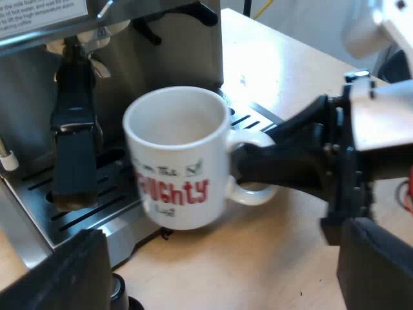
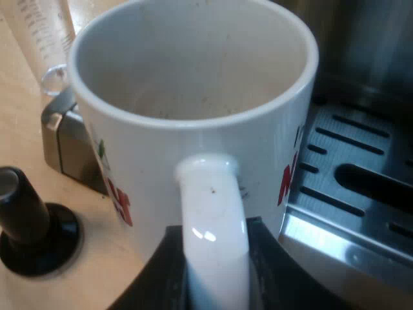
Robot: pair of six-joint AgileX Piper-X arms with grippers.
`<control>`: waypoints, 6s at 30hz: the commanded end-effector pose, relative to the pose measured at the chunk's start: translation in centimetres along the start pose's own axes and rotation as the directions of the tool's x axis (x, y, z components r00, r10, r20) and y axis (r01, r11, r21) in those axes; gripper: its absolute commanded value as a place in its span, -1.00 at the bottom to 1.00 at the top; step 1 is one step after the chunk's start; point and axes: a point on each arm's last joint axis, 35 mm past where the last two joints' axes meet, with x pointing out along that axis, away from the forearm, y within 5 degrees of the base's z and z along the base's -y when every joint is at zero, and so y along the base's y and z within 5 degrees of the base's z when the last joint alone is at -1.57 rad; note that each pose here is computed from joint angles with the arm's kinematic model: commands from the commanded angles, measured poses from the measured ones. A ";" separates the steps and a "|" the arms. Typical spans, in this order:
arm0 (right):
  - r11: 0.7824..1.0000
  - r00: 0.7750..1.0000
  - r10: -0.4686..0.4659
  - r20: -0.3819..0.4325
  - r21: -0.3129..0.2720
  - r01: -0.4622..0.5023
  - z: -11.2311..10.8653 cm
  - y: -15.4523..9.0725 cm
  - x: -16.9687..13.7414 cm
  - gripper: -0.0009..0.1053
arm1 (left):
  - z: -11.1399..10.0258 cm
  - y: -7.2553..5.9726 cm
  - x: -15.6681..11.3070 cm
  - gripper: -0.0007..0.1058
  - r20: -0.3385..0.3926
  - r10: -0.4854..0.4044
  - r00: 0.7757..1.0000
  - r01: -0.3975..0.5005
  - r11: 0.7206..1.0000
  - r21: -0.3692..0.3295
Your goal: Place mug into machine
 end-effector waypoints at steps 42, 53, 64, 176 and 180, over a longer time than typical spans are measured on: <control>0.945 0.961 -0.277 0.013 0.183 0.271 3.7 1.0 9.2 -0.98 | -0.4 -0.2 -0.2 0.29 -0.042 -0.049 0.998 0.049 0.999 -0.010; 0.946 0.962 -0.274 0.013 0.183 0.267 3.7 1.0 9.2 -0.98 | -0.4 -0.2 -0.2 0.29 -0.042 -0.049 0.998 0.049 0.999 -0.010; 0.959 0.974 -0.225 0.023 0.182 0.217 3.7 1.1 9.2 -0.47 | -0.4 -0.2 -0.2 0.30 -0.042 -0.049 0.998 0.049 0.999 -0.010; 0.973 0.946 -0.220 0.239 0.121 0.196 13.0 -3.0 0.2 -0.98 | 4.0 -2.6 -5.1 0.30 0.214 0.007 0.977 -0.009 1.000 0.009; 0.981 0.954 -0.182 0.236 0.103 0.162 12.9 -2.8 0.3 -0.98 | 4.0 -2.6 -5.1 0.30 0.214 0.007 0.977 -0.009 1.000 0.009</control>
